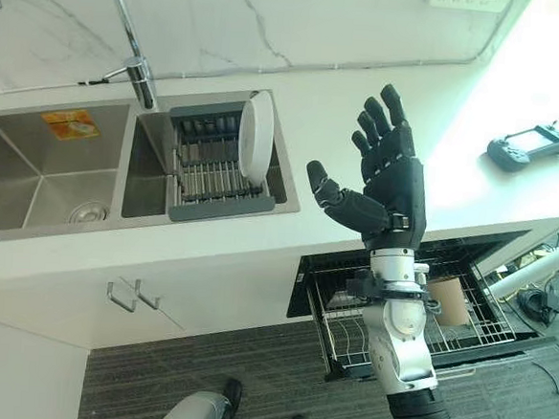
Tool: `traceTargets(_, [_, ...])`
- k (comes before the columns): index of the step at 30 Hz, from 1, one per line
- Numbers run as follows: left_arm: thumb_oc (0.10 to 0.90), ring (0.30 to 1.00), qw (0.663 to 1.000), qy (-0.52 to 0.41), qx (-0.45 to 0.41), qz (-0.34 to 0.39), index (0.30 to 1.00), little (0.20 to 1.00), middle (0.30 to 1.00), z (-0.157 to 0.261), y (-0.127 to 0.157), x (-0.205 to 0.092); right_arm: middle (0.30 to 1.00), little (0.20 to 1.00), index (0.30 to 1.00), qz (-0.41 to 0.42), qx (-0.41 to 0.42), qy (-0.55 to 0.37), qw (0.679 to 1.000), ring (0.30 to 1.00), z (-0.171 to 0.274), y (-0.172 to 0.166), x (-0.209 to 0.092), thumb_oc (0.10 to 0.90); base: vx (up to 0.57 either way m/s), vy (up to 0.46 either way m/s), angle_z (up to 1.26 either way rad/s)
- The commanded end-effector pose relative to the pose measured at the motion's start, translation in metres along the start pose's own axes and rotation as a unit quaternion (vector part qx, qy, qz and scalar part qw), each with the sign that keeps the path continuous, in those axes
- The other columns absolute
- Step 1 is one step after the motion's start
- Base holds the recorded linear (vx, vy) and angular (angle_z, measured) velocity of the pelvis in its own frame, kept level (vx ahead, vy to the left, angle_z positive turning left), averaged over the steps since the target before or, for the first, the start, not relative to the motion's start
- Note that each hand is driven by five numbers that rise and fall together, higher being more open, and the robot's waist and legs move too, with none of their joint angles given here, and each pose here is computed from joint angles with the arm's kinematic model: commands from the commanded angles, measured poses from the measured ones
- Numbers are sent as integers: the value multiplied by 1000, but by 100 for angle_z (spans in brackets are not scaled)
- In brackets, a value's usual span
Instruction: Place the dishes in the dishwasher.
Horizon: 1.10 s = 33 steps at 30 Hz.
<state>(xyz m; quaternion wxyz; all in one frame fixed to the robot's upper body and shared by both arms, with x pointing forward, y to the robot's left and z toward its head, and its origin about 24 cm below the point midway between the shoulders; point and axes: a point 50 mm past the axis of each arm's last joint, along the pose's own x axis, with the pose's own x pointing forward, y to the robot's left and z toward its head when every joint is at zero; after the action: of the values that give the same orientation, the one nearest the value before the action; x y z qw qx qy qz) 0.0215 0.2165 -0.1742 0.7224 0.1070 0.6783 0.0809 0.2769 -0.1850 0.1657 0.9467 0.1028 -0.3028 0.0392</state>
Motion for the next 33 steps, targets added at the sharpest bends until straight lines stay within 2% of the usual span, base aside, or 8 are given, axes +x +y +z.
traceTargets(1, [800, 900, 999, 39, 26, 25, 900, 900, 900, -33, 9, -1, 900, 900, 900, 7, 20, -118, 993, 900, 43, 9, 34, 800, 135, 3, 29])
traceTargets(13, [800, 900, 998, -25, 20, 49, 900, 900, 900, -11, 16, -1, 900, 900, 900, -4, 12, -86, 996, 900, 38, 9, 49, 800, 74, -39, 6])
traceTargets(22, [800, 900, 991, -134, 26, -2, 900, 900, 900, 29, 4, -6, 900, 900, 900, -20, 8, -73, 997, 900, 31, 9, 55, 800, 1, -59, 11])
traceTargets(27, [800, 900, 989, -143, 24, -20, 900, 900, 900, 34, -2, -8, 900, 900, 900, -19, 5, -54, 998, 900, 24, 10, 54, 800, 42, 9, 4])
traceTargets(33, [800, 900, 986, -153, 64, -24, 900, 900, 900, 38, -2, -8, 900, 900, 900, -30, 10, -38, 999, 900, 15, 8, 57, 800, 36, 7, 4])
